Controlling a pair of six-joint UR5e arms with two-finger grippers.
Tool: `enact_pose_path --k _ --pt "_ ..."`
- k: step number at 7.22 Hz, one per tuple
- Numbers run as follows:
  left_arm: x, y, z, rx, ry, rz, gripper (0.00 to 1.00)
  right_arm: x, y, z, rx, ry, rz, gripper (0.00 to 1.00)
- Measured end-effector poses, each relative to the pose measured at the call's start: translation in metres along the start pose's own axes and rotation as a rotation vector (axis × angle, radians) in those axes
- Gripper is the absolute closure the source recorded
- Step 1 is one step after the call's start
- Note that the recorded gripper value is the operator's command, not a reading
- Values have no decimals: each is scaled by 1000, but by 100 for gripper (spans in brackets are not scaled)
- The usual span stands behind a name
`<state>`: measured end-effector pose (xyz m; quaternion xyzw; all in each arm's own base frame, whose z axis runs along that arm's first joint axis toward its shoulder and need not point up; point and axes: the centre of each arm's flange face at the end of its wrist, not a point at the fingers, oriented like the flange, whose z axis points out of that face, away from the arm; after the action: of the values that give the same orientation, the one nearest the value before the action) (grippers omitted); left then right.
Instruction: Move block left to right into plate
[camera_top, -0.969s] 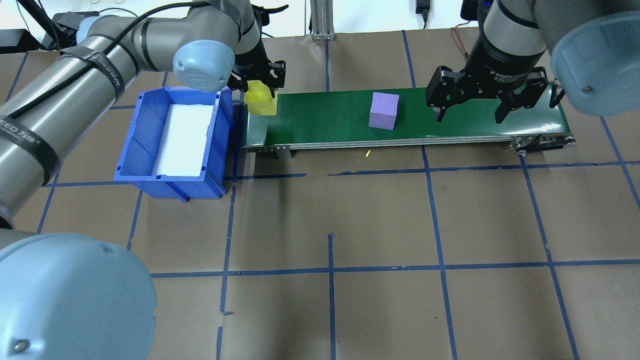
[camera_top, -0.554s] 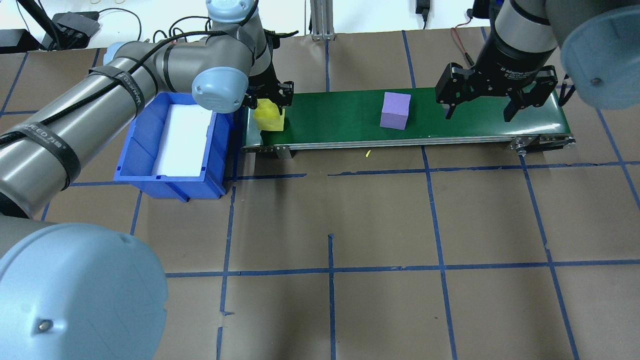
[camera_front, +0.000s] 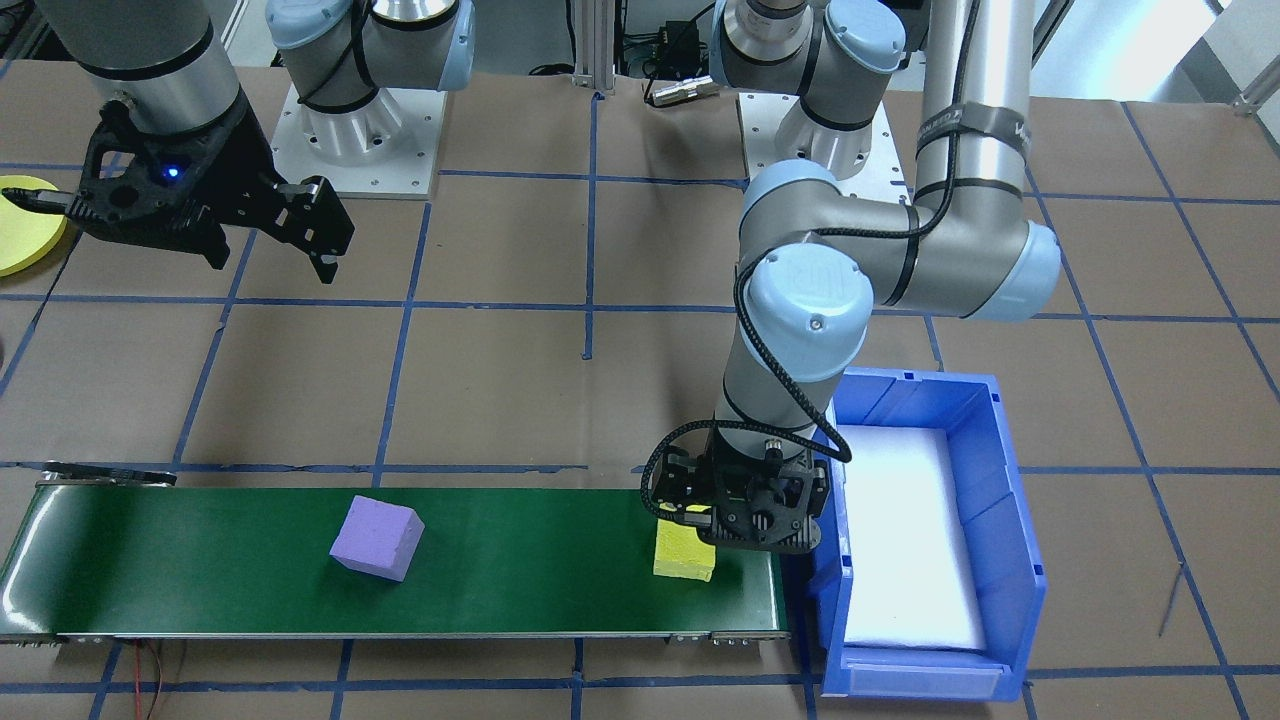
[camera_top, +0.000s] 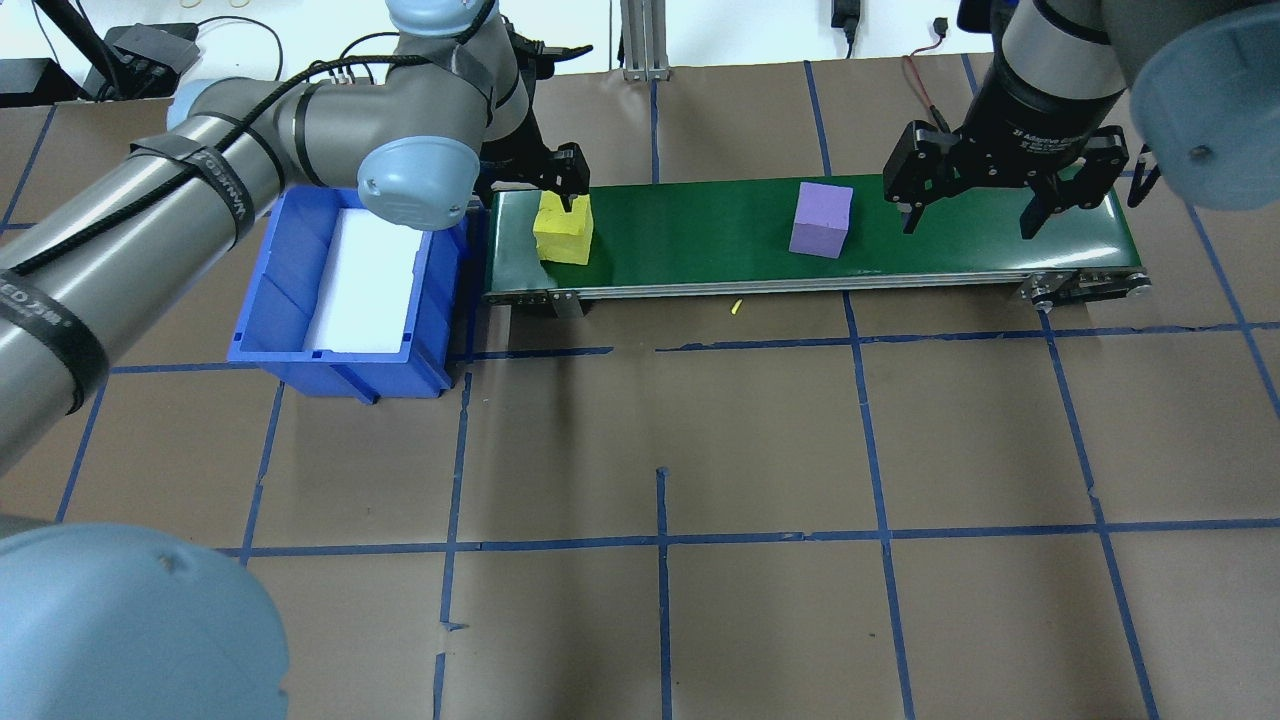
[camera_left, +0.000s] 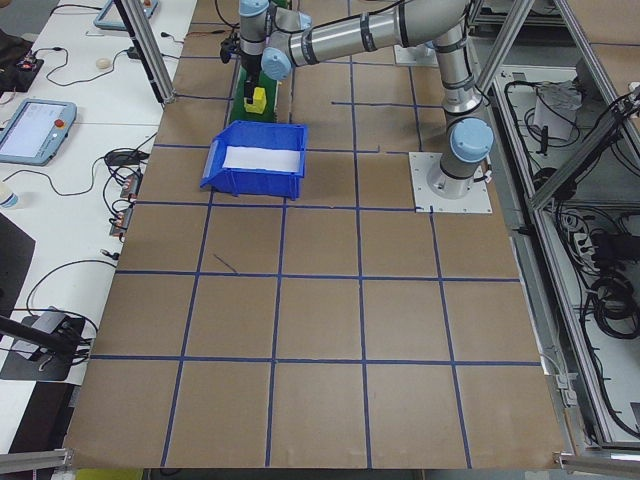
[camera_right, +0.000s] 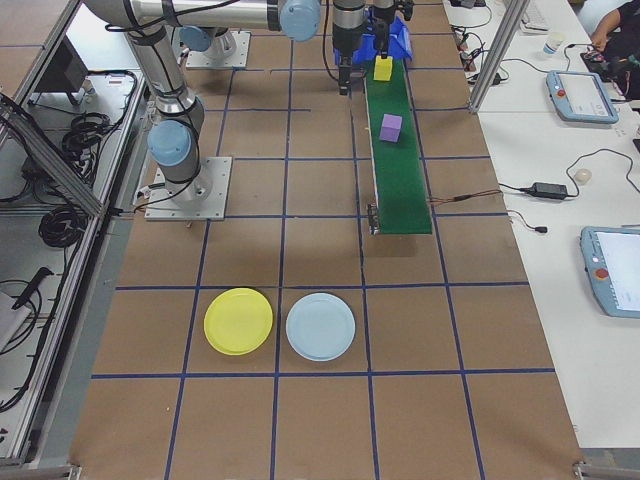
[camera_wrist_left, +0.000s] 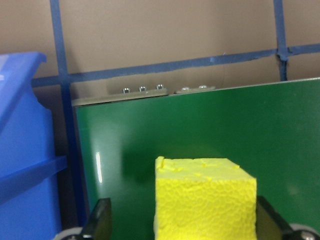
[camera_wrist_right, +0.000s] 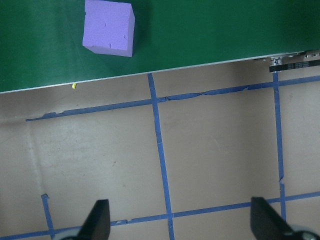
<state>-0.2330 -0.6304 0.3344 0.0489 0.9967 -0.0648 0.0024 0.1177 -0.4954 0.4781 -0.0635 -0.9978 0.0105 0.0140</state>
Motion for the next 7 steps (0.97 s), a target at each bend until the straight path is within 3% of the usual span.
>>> enact_pose_path --k 3,4,5,7 --pt "-55 60 -125 -33 -30 -84 0 3 -1 3 -6 1 8 0" --pt "-81 73 -153 -22 -32 -119 0 3 -1 3 -8 1 8 0" --pt "-97 82 -171 -13 -33 -131 0 3 -1 3 -9 1 9 0" --pt "-108 105 -186 -63 -37 -135 0 4 -2 4 -10 2 9 0"
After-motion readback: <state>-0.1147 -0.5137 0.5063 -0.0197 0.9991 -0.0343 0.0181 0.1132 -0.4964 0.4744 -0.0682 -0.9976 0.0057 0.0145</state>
